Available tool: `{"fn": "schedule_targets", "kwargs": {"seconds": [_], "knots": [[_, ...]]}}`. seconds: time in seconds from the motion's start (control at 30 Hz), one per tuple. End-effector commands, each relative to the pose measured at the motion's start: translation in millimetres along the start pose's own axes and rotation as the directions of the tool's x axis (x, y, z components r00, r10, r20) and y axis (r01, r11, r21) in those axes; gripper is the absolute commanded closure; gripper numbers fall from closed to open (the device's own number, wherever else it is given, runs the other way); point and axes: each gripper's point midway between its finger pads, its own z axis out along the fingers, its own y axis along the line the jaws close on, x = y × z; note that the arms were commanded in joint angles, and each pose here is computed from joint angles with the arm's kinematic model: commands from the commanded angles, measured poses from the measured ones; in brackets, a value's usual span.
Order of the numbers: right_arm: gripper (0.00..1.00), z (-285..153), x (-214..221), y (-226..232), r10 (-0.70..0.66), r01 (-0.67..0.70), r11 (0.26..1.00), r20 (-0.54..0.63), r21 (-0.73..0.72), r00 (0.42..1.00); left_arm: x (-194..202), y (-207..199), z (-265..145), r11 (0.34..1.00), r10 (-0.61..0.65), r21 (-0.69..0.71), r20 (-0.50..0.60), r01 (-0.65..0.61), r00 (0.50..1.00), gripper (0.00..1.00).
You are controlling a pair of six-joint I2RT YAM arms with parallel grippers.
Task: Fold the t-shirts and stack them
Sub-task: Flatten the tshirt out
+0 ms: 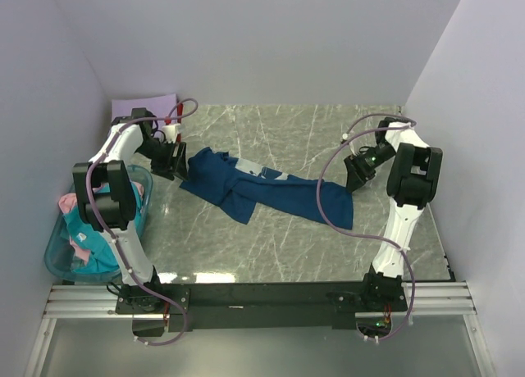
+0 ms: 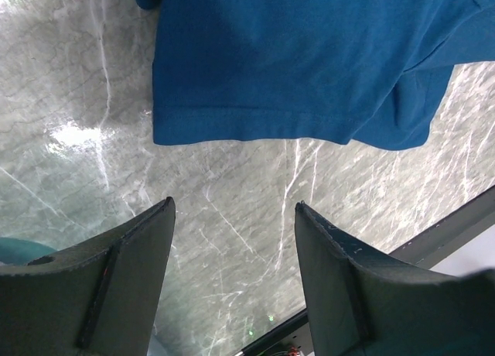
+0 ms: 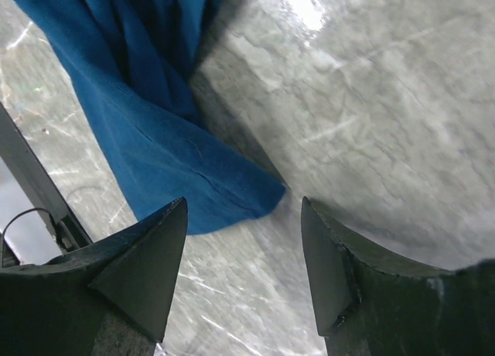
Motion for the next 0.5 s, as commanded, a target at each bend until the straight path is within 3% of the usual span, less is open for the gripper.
{"fn": "schedule_targets", "kwargs": {"seconds": [0.0, 0.07, 0.2, 0.47], "knots": [[0.34, 11.5, -1.6, 6.7, -0.023, 0.023, 0.998, 0.002, -0.054, 1.0, -4.9, -0.6, -1.2, 1.0, -0.004, 0.002, 0.007, 0.004, 1.0, 0.32], [0.38, 13.4, -0.9, 9.0, -0.02, 0.02, 0.997, 0.001, -0.07, 1.0, -4.4, -0.7, -0.9, 1.0, -0.006, 0.002, 0.006, 0.006, 1.0, 0.32], [0.6, 7.7, 2.8, 16.1, -0.034, 0.033, 0.997, -0.012, -0.071, 0.999, -5.4, 0.8, -1.6, 1.0, -0.012, -0.005, 0.008, 0.012, 1.0, 0.32], [0.72, -9.5, 7.7, 34.1, -0.055, 0.054, 0.997, -0.012, -0.049, 0.998, -5.5, 6.2, 1.7, 1.0, -0.027, -0.011, 0.013, 0.027, 1.0, 0.33]]}}
